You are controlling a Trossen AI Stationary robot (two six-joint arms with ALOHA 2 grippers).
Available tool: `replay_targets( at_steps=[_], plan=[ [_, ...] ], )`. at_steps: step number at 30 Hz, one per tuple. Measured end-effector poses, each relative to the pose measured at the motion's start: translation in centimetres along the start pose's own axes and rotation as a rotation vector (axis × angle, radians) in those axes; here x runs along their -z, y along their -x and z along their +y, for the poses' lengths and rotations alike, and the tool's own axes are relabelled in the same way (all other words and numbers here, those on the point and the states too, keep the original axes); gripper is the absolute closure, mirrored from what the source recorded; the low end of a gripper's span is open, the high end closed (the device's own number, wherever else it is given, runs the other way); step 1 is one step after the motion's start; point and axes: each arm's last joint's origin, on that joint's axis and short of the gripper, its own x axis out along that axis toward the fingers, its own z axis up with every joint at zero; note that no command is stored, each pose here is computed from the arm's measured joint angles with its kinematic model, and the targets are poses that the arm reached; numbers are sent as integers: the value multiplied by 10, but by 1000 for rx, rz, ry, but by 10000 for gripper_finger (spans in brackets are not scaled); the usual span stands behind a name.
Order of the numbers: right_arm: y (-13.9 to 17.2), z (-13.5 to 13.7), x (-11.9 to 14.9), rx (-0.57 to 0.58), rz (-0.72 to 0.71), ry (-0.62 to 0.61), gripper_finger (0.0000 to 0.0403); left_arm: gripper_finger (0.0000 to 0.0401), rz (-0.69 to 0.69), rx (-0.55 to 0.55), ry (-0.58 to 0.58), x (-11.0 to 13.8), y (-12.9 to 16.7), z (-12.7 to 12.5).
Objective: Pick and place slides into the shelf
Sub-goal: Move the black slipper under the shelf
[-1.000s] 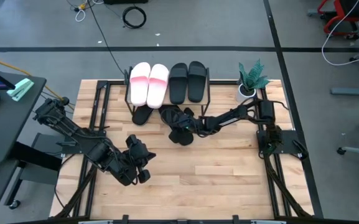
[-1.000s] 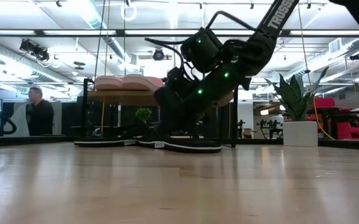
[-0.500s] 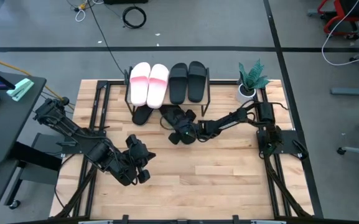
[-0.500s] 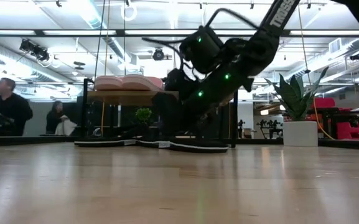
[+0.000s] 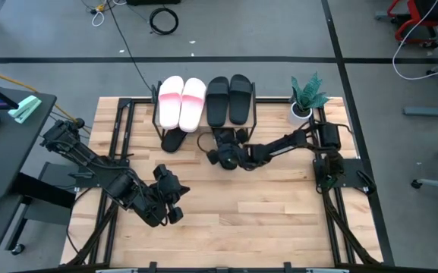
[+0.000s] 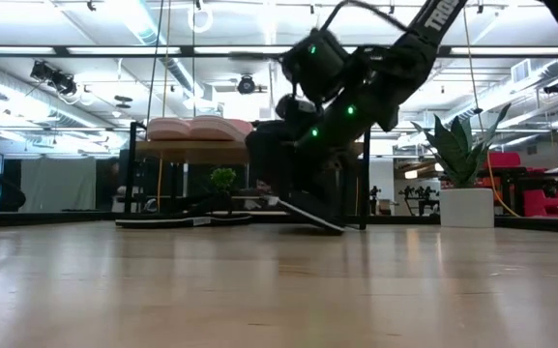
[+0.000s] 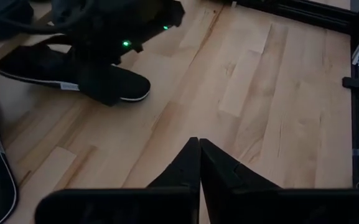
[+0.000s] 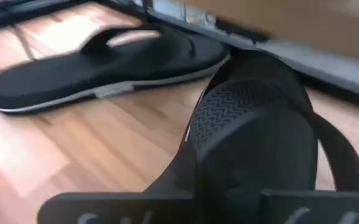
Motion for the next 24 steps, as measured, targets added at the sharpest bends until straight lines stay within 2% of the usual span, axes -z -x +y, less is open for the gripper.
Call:
replay_targets(
  at_steps=[5, 10, 13, 18, 24],
  plan=[
    [-12, -12, -7, 11, 1, -14, 388, 379, 0, 0, 5, 0, 0, 0],
    [-25, -20, -14, -163, 62, 41, 377, 383, 0, 1, 6, 0, 0, 0],
    [-28, -24, -16, -168, 64, 23, 369, 391, -1, 1, 7, 0, 0, 0],
    [-26, -21, -14, -204, 86, 0, 347, 394, -1, 1, 26, 0, 0, 0],
    [-19, -13, -8, -232, 116, 28, 317, 377, -1, 1, 28, 0, 0, 0]
  ],
)
